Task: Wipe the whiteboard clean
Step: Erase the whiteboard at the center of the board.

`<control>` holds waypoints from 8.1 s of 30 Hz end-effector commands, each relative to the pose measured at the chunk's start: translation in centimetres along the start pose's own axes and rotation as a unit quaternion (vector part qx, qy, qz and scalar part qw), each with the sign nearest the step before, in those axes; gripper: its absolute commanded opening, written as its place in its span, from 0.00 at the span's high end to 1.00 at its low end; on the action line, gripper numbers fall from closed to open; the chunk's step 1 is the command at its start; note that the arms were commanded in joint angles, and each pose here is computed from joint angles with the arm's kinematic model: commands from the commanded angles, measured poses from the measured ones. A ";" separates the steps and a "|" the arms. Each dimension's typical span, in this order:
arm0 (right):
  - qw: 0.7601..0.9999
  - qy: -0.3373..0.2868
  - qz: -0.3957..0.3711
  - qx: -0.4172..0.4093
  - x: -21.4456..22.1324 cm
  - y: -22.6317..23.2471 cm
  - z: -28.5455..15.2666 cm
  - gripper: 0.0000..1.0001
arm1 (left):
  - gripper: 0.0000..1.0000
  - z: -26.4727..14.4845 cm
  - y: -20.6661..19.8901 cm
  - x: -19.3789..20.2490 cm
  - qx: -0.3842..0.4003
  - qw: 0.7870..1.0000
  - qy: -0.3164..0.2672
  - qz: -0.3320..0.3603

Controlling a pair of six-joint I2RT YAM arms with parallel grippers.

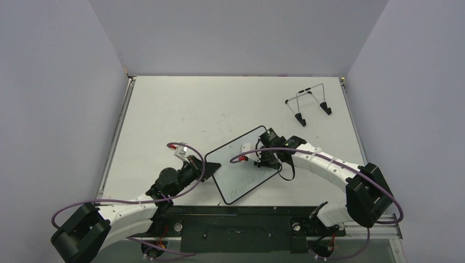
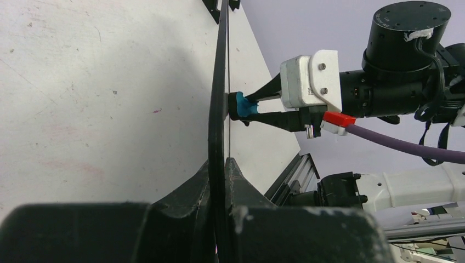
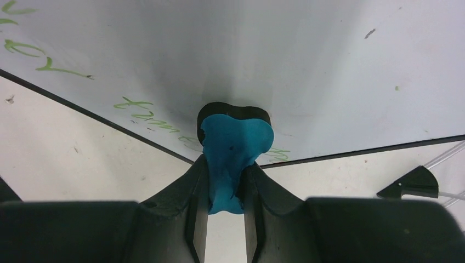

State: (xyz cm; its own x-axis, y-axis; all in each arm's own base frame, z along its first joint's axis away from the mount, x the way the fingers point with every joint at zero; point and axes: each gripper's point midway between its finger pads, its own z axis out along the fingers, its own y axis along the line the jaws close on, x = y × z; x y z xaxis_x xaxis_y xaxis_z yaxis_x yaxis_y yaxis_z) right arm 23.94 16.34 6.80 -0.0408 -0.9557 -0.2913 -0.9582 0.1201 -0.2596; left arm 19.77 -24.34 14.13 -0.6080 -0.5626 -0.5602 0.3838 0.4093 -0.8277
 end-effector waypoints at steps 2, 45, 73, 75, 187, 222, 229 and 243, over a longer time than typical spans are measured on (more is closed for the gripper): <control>0.996 -0.022 0.052 0.070 -0.1 -3.4 -1.1 1.00 | 1.00 0.1 -5.5 -3.4 0.096 0.994 -0.055 -0.005; 0.999 0.016 0.029 0.037 0.8 -1.3 1.0 1.00 | 1.00 -0.4 -4.9 -3.5 0.088 0.995 -0.054 0.008; 0.991 0.050 0.085 0.088 4.0 -3.6 0.1 1.00 | 1.00 -0.5 -4.4 -3.5 0.077 0.995 -0.056 0.009; 0.995 0.042 0.069 0.063 3.4 -2.6 0.3 1.00 | 1.00 -0.4 -4.4 -3.5 0.079 0.995 -0.055 0.009; 0.981 0.013 -0.061 0.184 2.6 -8.9 -0.2 1.00 | 1.00 -0.1 -4.1 -2.6 0.080 0.996 -0.016 0.024; 0.986 0.051 -0.157 0.013 6.2 -1.7 2.2 1.00 | 1.00 -0.2 -4.2 -2.8 0.083 0.996 -0.018 0.024; 0.987 0.046 -0.157 0.000 6.7 -0.1 2.0 1.00 | 1.00 0.0 -4.2 -2.7 0.084 0.996 -0.017 0.024; 0.994 -0.090 -0.063 0.004 -6.1 -0.9 0.5 1.00 | 1.00 -0.2 -5.0 -3.4 0.098 0.995 -0.032 0.016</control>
State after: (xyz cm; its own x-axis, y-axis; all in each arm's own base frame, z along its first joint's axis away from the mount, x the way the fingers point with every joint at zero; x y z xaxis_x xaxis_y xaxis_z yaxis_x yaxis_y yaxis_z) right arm 28.69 18.71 8.86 0.0902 -0.9407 -0.3270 -0.9160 0.0505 -0.3980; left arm 20.38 -23.48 14.15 -0.6091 -0.5523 -0.5692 0.3857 0.4208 -0.8211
